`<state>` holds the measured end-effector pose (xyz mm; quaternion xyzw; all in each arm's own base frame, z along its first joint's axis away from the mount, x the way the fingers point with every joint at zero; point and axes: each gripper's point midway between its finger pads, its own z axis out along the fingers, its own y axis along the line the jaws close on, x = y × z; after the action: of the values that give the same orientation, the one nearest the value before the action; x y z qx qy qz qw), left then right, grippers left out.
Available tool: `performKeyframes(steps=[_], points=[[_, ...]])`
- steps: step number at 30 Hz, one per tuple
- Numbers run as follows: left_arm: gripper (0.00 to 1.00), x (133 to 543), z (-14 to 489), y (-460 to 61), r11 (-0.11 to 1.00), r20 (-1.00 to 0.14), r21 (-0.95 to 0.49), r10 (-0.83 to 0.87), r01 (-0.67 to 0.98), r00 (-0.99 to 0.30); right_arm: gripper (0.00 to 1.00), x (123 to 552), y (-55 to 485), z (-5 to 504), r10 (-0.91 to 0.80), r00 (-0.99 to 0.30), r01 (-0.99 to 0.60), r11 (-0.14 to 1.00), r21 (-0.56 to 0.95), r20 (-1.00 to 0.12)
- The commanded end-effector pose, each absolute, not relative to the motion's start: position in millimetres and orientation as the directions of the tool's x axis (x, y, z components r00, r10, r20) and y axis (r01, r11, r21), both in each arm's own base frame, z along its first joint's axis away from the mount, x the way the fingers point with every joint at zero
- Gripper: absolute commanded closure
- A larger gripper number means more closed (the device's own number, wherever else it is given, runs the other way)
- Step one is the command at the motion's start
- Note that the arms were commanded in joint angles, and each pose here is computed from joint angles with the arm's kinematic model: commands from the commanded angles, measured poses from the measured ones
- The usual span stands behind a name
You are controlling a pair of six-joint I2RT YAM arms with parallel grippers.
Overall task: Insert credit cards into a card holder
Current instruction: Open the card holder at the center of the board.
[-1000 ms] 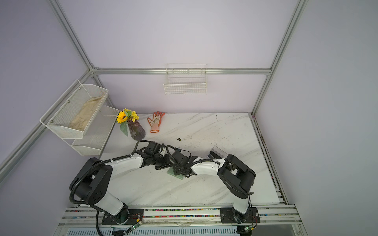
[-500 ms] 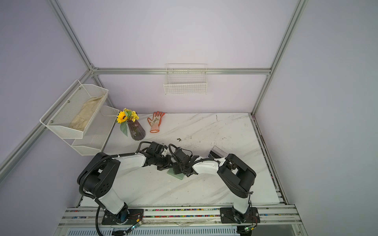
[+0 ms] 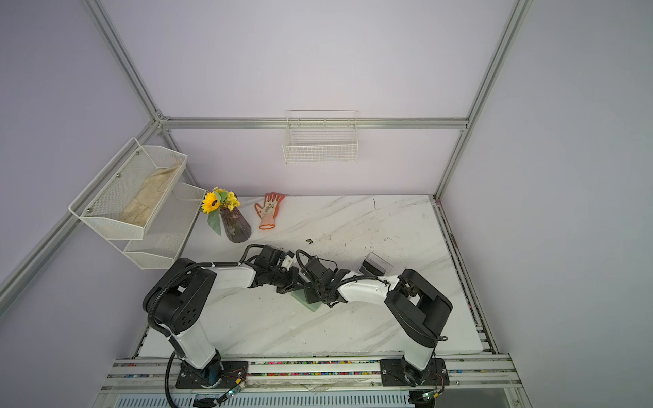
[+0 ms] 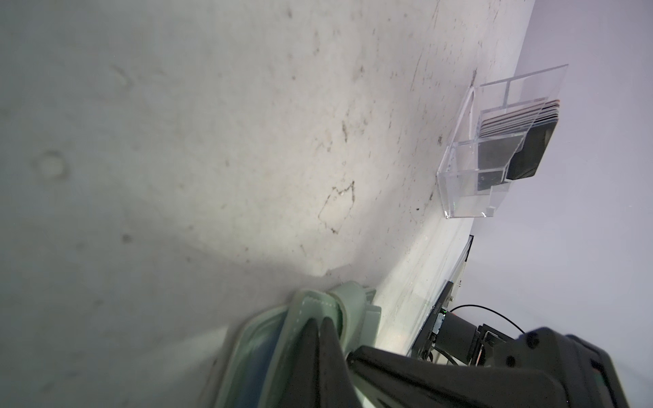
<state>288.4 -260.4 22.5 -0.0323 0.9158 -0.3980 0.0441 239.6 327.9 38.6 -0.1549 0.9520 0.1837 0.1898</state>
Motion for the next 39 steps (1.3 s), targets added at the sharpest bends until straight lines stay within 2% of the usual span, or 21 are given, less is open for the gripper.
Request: performKeyframes(steps=[1,6,15,21,27,39], points=[[1.00,251.1,-46.5,-225.3,0.823,0.079,-0.546,-0.135,-0.156,-0.988,0.88,230.2,304.1,26.6,-0.290,-0.883,-0.379,0.905,0.193,-0.370],[1.00,248.8,-51.0,-224.2,0.826,0.088,-0.541,-0.135,-0.161,-0.987,0.72,232.5,303.8,36.0,-0.292,-0.868,-0.392,0.900,0.193,-0.400],[1.00,246.0,-57.4,-223.4,0.828,0.103,-0.535,-0.135,-0.170,-0.985,0.63,238.8,319.3,55.0,-0.271,-0.849,-0.412,0.877,0.247,-0.453],[1.00,244.6,-57.6,-223.0,0.828,0.105,-0.535,-0.135,-0.171,-0.985,0.63,236.4,318.8,40.0,-0.265,-0.874,-0.384,0.891,0.244,-0.408],[1.00,244.3,-57.1,-223.3,0.827,0.104,-0.536,-0.133,-0.169,-0.986,0.63,229.0,332.7,34.8,-0.222,-0.897,-0.361,0.866,0.345,-0.382],[1.00,240.8,-58.9,-222.2,0.828,0.110,-0.533,-0.134,-0.173,-0.985,0.69,223.2,334.7,16.8,-0.174,-0.931,-0.295,0.876,0.382,-0.321]])
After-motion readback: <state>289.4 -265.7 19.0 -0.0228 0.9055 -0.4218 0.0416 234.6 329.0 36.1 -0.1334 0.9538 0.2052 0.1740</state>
